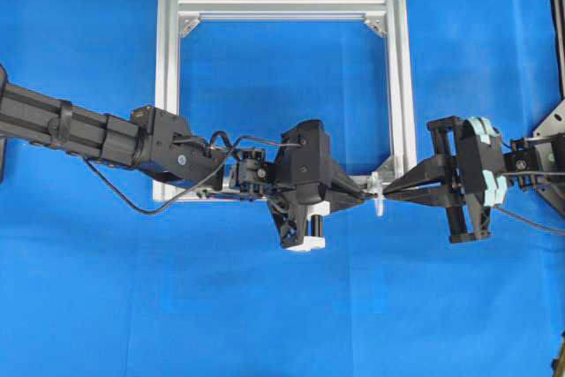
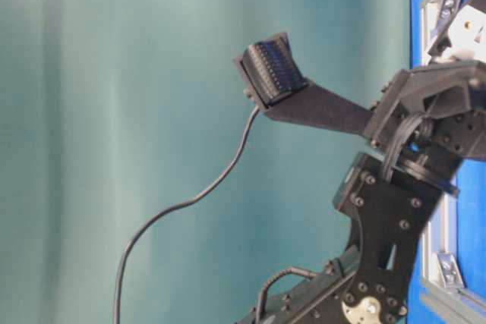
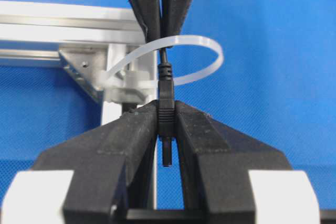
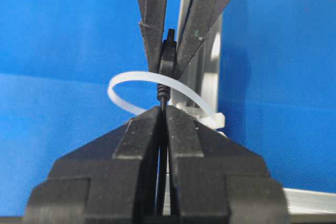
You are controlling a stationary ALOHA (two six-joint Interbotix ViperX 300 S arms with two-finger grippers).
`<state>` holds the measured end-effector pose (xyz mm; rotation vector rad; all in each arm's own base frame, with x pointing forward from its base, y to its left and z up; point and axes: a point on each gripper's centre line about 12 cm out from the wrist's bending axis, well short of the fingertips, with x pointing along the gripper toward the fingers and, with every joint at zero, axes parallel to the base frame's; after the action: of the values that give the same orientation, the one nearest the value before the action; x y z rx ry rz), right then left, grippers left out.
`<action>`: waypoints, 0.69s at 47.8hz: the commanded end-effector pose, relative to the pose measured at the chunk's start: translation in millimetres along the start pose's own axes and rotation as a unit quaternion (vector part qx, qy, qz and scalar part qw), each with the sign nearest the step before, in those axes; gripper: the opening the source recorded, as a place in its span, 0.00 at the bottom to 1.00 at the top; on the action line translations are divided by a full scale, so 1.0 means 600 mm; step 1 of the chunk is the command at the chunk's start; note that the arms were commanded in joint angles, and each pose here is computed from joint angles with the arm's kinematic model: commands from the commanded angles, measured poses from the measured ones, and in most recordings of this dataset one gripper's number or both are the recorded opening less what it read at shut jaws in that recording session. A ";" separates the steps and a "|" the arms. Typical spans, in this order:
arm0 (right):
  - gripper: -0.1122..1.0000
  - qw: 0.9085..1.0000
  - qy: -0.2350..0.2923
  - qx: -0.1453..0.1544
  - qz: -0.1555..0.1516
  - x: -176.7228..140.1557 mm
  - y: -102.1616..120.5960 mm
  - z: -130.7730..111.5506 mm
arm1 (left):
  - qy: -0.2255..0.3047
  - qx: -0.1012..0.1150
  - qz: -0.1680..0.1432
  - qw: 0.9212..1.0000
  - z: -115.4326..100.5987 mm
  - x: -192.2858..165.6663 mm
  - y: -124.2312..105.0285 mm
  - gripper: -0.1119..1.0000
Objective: Insert the wire through the string loop located on the right side.
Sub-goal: 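Open the right gripper to release the cable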
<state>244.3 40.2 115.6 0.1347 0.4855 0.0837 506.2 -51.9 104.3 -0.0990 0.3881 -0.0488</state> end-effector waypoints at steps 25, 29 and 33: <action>0.07 1.000 -0.013 0.001 0.001 0.004 0.001 0.013 | -0.035 0.001 -0.006 0.999 0.039 -0.001 -0.009 0.17; 0.07 1.000 -0.012 0.004 0.001 0.004 0.001 0.013 | -0.034 0.002 -0.007 0.999 0.038 -0.001 -0.010 0.17; 0.13 1.000 -0.012 0.006 0.000 0.003 0.001 0.012 | -0.034 0.002 -0.007 0.999 0.038 -0.001 -0.010 0.17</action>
<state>244.3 40.3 115.4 0.1425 0.4875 0.0826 506.2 -51.9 104.5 -0.0991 0.3865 -0.0488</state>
